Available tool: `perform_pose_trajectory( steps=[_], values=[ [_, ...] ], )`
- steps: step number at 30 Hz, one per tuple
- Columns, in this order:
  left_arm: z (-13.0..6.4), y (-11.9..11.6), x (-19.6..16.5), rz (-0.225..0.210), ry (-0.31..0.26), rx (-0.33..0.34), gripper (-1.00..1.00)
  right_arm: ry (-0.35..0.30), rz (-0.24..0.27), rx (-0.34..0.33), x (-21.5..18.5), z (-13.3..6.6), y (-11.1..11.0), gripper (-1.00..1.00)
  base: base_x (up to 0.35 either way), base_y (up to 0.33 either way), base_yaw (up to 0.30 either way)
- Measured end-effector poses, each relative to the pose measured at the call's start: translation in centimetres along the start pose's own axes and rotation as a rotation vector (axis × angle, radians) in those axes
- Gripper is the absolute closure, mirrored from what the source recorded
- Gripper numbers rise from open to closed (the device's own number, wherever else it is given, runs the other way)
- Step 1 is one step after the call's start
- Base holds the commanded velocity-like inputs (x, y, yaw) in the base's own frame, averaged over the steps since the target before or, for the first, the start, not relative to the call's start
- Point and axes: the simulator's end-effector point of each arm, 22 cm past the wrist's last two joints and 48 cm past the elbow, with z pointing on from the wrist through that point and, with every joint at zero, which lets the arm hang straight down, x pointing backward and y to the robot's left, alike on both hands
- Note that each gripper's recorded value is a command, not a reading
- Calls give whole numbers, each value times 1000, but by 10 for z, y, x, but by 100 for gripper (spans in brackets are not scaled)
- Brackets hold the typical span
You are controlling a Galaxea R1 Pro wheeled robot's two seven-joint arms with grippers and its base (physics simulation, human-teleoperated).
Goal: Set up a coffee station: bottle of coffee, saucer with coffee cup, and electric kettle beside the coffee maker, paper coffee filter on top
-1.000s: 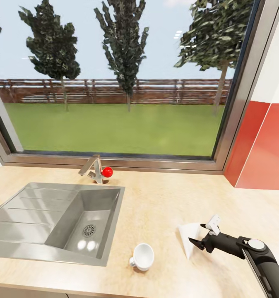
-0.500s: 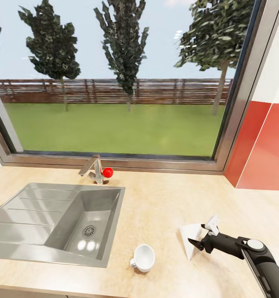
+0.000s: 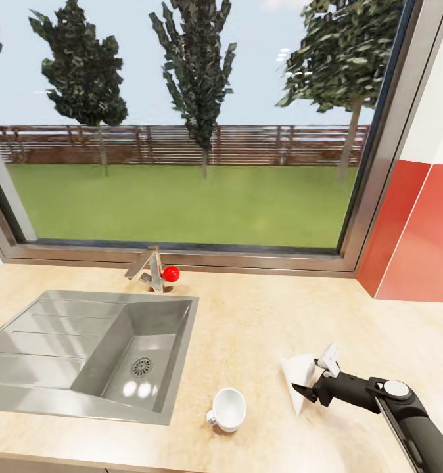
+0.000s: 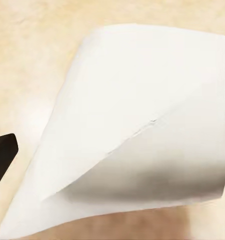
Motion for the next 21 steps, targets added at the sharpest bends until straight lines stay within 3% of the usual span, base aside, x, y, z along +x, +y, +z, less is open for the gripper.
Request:
perform_pose_trajectory(
  steps=[14,15,21],
  values=[
    [-1,0,3,2,4,0,-100,3,-1,2,1,-1,-1,-100,0,0,0],
    [-1,0,3,2,4,0,-100,3,-2,2,1,-1,-1,100,0,0,0],
    [-1,0,4,2,4,0,-100,2,-3,2,1,-1,-1,100,0,0,0]
  ],
)
